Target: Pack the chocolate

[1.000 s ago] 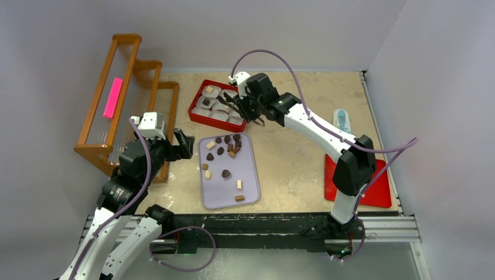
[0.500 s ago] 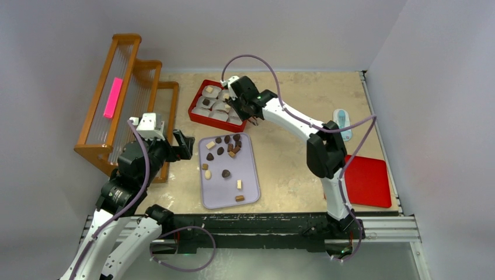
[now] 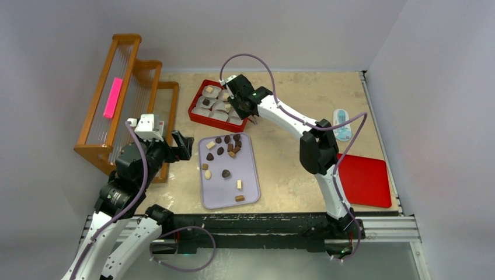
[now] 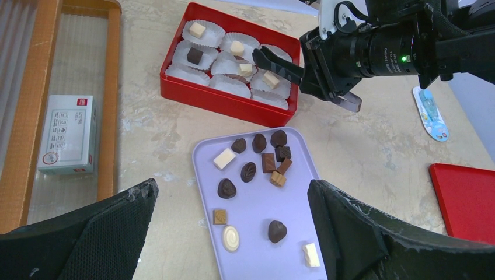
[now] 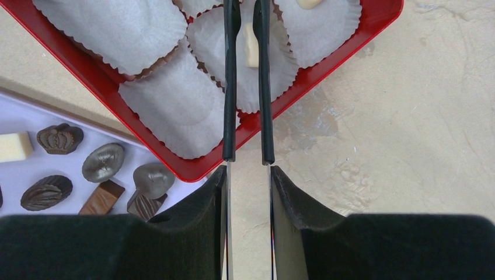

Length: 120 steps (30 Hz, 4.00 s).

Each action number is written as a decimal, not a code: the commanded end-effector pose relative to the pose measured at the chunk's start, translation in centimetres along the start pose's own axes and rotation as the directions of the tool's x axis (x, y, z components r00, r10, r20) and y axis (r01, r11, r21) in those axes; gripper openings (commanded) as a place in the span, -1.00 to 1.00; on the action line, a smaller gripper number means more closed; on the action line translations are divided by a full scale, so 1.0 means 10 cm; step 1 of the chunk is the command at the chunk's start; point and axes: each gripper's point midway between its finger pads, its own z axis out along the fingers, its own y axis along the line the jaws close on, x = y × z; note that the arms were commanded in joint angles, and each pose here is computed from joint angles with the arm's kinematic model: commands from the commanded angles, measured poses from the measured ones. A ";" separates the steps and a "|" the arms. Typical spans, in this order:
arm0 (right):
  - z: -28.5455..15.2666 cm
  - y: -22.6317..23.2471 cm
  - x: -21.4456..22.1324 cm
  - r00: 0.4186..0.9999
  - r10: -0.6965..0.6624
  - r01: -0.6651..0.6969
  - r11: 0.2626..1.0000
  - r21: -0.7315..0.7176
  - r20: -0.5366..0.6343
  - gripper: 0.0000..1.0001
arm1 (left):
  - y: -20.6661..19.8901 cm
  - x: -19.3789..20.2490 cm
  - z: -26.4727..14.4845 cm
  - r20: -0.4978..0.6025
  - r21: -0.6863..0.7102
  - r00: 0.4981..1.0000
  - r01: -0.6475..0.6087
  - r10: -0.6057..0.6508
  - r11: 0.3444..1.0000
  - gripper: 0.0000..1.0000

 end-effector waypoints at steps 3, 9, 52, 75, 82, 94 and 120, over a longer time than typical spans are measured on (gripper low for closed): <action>-0.07 -0.02 -0.18 0.999 0.025 -0.024 1.000 -0.008 0.037 -0.36 | -0.06 -0.10 -0.01 0.043 0.025 0.999 0.012 -0.013 1.000 1.00; -0.01 -0.02 -0.17 1.000 0.020 -0.020 1.000 -0.003 0.021 -0.36 | -0.05 -0.11 -0.01 0.044 0.023 0.999 0.014 -0.015 1.000 1.00; -0.10 0.35 -0.46 0.990 0.087 -0.061 0.974 -0.216 0.113 -0.34 | -0.05 -0.10 0.00 0.043 0.019 0.999 0.013 -0.014 1.000 1.00; -1.44 0.56 0.19 0.986 0.063 -0.014 0.956 -0.294 0.155 -0.31 | -0.07 -0.14 -0.07 0.062 0.042 0.998 0.019 -0.021 0.999 1.00; -1.68 0.91 0.88 1.000 -0.003 0.003 0.955 -0.296 0.002 -0.30 | -0.08 -0.15 -0.08 0.065 0.044 0.998 0.019 -0.022 0.999 1.00; -1.80 1.17 1.53 0.990 -0.085 0.044 0.944 -0.326 -0.111 -0.22 | -0.09 -0.15 -0.09 0.068 0.056 0.997 0.018 -0.022 0.998 1.00; -1.60 1.54 1.55 0.960 -0.248 0.187 0.913 -0.362 -0.130 -0.13 | -0.04 -0.19 -0.14 0.093 0.033 0.995 0.025 -0.028 0.999 1.00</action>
